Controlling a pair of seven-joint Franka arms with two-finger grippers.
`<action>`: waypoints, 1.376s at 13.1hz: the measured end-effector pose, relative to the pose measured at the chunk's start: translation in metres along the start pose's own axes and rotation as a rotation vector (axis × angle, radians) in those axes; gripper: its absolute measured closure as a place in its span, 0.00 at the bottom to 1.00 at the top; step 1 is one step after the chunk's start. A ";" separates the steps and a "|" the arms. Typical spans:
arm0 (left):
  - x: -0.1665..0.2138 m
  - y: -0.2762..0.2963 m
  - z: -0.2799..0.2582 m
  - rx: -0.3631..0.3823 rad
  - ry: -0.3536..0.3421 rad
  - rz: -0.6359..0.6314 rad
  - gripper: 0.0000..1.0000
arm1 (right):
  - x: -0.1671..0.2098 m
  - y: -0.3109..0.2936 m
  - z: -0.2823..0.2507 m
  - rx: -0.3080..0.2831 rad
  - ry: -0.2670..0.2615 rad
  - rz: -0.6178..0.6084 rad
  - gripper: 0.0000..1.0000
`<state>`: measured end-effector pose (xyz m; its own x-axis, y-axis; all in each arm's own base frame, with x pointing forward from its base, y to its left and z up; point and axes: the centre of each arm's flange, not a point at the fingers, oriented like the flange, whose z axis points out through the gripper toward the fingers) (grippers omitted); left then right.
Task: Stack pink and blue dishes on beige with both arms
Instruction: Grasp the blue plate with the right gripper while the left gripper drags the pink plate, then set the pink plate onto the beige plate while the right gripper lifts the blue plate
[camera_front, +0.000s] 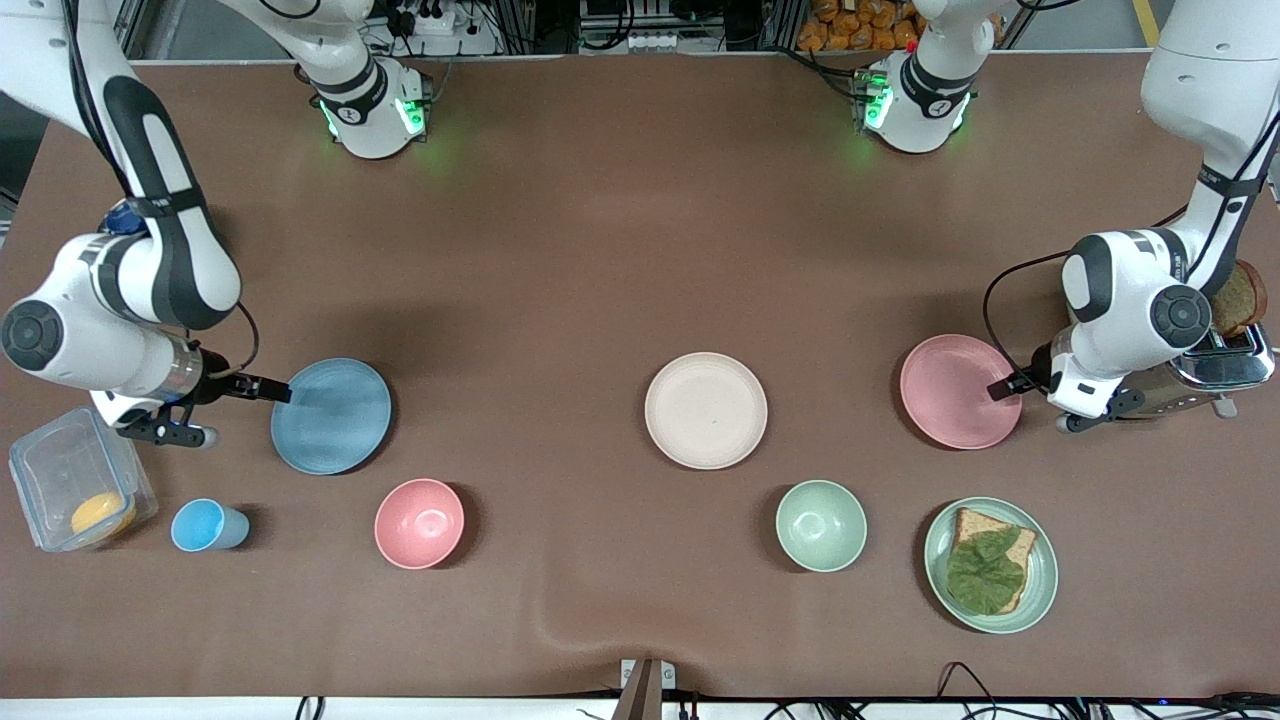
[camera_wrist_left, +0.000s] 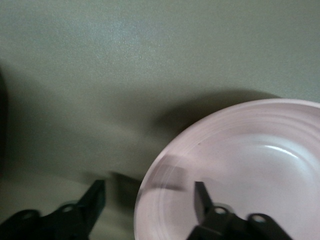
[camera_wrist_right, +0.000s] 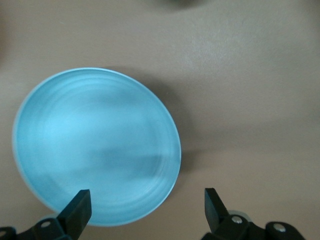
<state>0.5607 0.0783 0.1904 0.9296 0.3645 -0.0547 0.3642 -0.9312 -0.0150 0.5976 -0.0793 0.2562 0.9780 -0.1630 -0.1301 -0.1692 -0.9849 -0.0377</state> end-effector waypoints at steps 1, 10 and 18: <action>0.000 0.000 0.000 0.000 0.000 0.000 0.41 | 0.002 0.005 0.013 0.002 -0.006 0.009 0.00; -0.004 0.031 -0.057 -0.014 0.053 0.055 0.94 | 0.004 0.023 0.070 0.013 -0.049 0.039 0.32; -0.095 0.233 -0.175 -0.093 0.021 0.006 0.95 | 0.007 0.018 0.065 0.016 -0.037 0.031 0.96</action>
<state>0.5667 -0.1724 0.3667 0.9324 0.3599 -0.0332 0.3614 -0.9291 0.0782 0.5938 -0.0945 0.1900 0.9670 -0.1913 -0.1683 -0.2021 -0.9781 -0.0490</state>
